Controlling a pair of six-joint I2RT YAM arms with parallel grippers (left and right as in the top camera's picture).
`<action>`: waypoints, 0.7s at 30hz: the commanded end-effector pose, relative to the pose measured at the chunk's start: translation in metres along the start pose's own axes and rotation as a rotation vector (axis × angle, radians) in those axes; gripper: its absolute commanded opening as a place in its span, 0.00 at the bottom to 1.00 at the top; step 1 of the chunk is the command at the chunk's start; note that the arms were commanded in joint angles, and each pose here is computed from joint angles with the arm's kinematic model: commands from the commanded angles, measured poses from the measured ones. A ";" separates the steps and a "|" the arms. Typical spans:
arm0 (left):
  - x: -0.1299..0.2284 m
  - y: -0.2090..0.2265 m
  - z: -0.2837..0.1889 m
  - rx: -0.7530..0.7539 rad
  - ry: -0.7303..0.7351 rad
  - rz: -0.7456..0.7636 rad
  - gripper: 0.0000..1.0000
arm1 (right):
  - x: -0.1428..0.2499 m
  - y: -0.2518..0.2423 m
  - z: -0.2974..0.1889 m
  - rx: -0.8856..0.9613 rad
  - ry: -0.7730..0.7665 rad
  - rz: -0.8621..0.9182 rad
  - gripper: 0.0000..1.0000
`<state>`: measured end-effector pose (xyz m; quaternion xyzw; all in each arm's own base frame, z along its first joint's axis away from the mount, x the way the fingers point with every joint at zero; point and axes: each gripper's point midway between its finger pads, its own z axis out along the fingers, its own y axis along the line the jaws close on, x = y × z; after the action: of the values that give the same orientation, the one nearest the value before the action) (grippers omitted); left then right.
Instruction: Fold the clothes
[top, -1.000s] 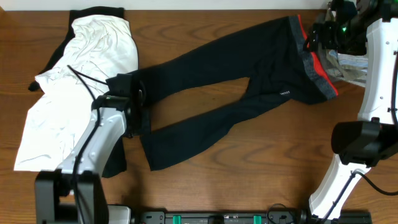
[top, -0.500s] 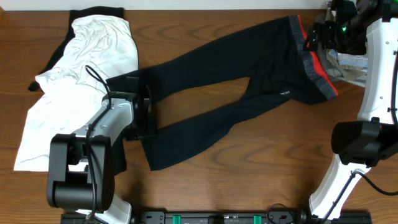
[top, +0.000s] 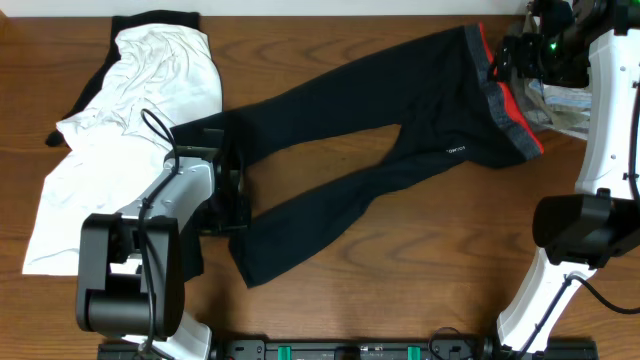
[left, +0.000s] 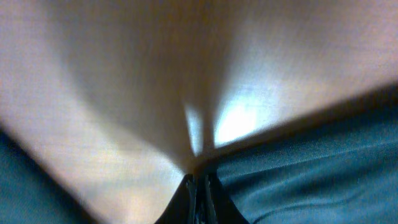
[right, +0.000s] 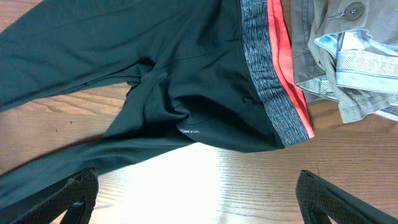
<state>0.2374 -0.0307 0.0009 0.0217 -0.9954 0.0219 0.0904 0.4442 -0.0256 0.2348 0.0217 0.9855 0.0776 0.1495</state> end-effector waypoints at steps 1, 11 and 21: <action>-0.016 0.010 -0.030 -0.053 -0.087 -0.006 0.06 | 0.000 0.006 0.002 -0.011 0.004 -0.002 0.99; -0.021 0.028 -0.088 -0.139 -0.296 -0.129 0.06 | 0.007 0.006 0.002 -0.011 0.032 0.005 0.99; -0.009 0.039 -0.132 -0.165 -0.462 -0.250 0.06 | 0.006 0.006 0.002 -0.012 0.027 0.004 0.99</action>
<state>0.2675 0.0065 0.1100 0.0989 -0.9875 -0.0640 -0.1046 0.4395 -0.0250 0.2330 0.0227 0.9869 0.0785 0.1390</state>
